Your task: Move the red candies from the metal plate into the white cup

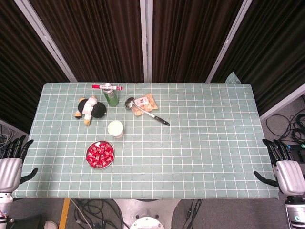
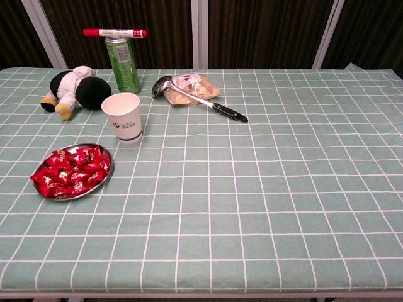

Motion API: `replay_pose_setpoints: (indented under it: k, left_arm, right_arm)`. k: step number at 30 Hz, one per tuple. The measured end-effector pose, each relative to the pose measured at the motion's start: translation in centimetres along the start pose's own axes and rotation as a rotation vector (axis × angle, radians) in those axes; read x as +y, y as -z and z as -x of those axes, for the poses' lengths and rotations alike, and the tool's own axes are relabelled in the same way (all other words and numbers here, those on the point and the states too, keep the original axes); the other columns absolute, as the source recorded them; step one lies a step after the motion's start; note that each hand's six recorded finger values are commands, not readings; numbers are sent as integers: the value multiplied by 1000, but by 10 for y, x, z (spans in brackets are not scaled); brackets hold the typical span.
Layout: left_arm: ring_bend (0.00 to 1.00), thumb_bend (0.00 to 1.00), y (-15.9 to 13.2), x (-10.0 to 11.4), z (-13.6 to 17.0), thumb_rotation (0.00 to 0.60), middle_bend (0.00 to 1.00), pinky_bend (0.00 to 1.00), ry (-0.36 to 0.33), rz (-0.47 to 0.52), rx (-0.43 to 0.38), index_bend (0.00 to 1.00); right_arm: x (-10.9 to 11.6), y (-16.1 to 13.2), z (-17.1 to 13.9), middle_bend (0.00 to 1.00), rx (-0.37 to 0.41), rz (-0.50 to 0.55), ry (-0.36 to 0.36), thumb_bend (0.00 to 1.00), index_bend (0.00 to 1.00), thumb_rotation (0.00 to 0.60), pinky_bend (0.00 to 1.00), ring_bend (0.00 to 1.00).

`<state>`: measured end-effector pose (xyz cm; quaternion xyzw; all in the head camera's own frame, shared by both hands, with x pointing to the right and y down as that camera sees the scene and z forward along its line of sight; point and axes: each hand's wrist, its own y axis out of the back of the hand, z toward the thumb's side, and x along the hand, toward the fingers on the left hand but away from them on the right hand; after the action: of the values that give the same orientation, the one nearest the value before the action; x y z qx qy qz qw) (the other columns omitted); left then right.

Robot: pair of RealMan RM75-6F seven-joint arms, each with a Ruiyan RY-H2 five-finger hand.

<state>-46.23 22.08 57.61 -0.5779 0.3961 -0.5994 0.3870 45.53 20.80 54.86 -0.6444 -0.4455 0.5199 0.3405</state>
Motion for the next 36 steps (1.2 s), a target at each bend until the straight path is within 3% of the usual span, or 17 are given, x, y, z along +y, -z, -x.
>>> replay_pose_setpoints:
  k: [20, 26, 36]
  left_arm:
    - [62, 212, -5, -1, -3, 600, 81, 122, 21, 4, -33, 165]
    - [71, 212, -22, -5, -19, 600, 134, 131, 63, -21, -138, 223]
    - [110, 221, -77, -25, -67, 600, 195, 219, 182, -62, -423, 270]
  right_arm:
    - [6, -1, -2, 106, 7, -10, 16, 78, 0, 600, 0, 0]
    - [6, -5, 1, 106, 20, -16, 9, 78, 0, 600, 0, 0]
    - [6, -6, 2, 106, 16, -27, 6, 78, 0, 600, 0, 0]
